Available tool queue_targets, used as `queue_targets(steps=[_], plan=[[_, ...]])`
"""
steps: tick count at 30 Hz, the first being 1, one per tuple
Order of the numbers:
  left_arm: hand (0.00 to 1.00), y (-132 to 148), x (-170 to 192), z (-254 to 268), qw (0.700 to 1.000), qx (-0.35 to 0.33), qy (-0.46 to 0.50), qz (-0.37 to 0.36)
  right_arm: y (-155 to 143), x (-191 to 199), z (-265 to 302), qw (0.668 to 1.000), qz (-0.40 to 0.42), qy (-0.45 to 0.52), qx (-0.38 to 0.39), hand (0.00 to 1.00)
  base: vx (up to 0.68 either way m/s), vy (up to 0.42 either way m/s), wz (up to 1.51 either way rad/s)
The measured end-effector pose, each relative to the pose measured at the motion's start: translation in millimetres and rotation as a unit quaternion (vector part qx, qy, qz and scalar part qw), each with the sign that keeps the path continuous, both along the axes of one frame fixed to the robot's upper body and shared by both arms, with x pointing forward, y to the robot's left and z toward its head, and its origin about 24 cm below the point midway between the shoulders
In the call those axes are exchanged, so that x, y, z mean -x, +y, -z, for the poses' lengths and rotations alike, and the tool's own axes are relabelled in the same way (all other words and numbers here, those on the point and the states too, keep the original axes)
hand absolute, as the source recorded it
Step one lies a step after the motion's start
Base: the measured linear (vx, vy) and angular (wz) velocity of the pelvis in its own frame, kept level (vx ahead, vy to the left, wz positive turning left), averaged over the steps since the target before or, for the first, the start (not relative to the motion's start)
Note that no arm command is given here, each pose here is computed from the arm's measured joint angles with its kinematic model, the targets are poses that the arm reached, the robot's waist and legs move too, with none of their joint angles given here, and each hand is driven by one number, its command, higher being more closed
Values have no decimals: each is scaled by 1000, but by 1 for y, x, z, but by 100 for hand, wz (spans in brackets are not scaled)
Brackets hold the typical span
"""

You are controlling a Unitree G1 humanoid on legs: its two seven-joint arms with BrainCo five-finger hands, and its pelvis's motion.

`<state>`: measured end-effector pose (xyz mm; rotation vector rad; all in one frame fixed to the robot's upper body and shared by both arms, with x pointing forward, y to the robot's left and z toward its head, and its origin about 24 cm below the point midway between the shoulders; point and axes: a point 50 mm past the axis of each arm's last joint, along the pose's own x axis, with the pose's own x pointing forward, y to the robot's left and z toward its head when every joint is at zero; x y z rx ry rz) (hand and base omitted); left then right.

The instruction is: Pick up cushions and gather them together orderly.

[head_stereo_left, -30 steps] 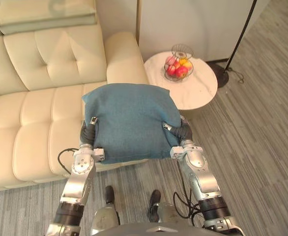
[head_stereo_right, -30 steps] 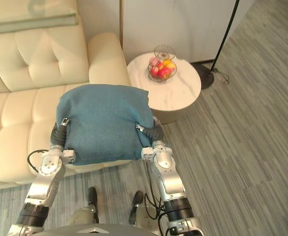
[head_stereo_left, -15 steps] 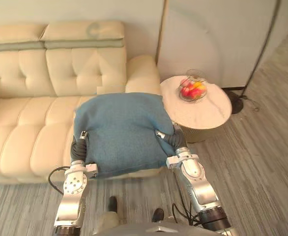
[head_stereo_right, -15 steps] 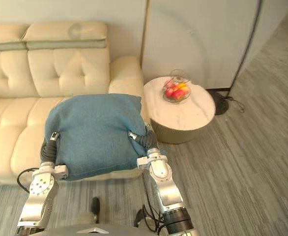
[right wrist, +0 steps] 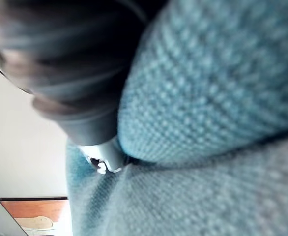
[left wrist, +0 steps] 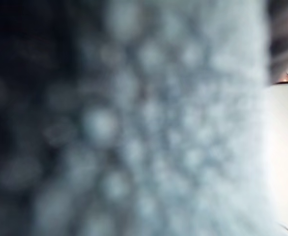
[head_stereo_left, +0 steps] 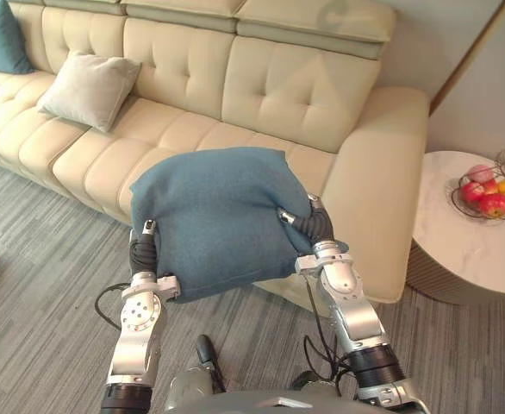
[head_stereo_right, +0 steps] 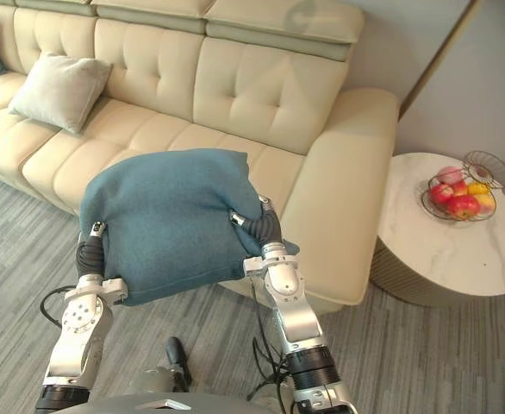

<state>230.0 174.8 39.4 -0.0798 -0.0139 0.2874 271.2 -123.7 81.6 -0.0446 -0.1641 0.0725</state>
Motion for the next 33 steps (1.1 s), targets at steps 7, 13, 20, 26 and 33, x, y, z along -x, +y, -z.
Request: queue_targets(steps=[7,13,20,26,33], plan=[[100,4,5,8,1000,-2,17,6,3,2,15,999,-14,32,-10,100,84,253,-1],[100,2,8,13,999,-9,30,27,-2,9,25,998,-7,52,-18,100,144,68,22],[100,-13,5,12,997,-17,25,74,-21,27,34,997,24,64,-37,100,410,-42,47],[100,-24,6,16,996,0,32,86,-32,33,35,997,33,62,-24,100,431,-66,-23],[100,-29,13,10,996,19,17,88,-33,49,10,999,35,9,-31,100,227,77,-62]])
